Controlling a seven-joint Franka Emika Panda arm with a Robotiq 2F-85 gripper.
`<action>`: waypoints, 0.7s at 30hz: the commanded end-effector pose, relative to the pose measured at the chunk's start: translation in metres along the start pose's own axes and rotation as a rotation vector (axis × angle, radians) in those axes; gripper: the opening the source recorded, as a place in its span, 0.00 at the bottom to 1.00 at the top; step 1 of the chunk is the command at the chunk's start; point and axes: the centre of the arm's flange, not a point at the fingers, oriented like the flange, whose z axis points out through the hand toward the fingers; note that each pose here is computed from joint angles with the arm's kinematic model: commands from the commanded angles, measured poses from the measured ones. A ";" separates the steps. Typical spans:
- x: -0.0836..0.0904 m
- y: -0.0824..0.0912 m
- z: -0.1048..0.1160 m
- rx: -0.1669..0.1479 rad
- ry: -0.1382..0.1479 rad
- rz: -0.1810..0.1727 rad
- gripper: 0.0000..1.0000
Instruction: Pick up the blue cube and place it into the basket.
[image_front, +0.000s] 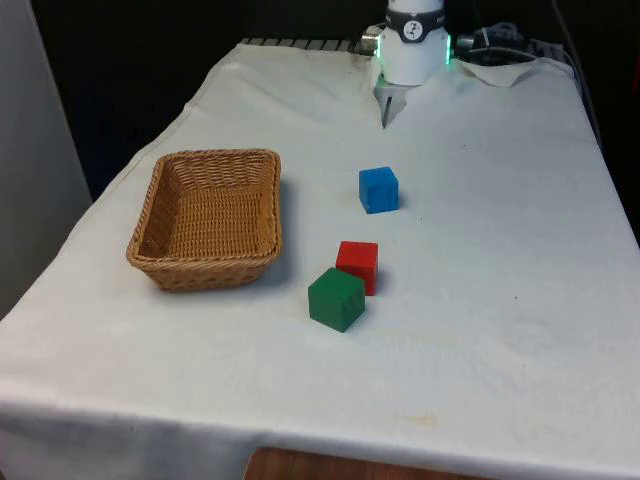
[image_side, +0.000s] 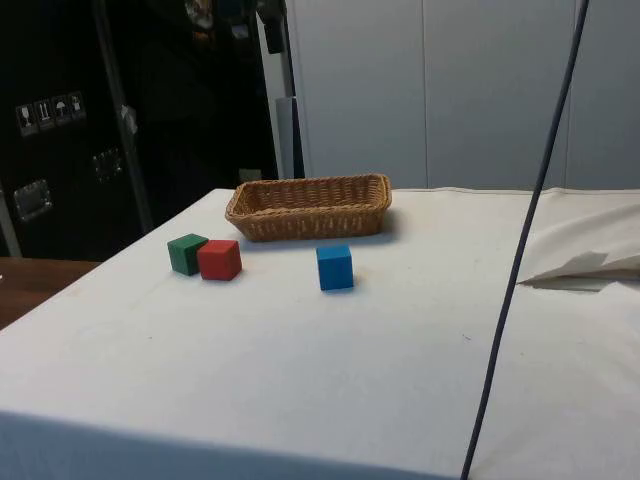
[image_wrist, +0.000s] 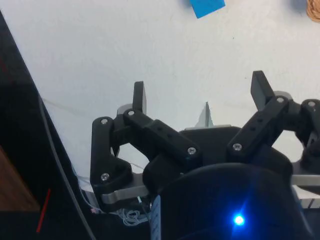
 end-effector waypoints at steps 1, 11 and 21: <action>-0.001 -0.002 0.001 -0.007 0.006 0.001 1.00; -0.008 -0.018 0.009 -0.055 0.036 -0.004 1.00; -0.018 -0.036 0.024 -0.097 0.071 -0.014 1.00</action>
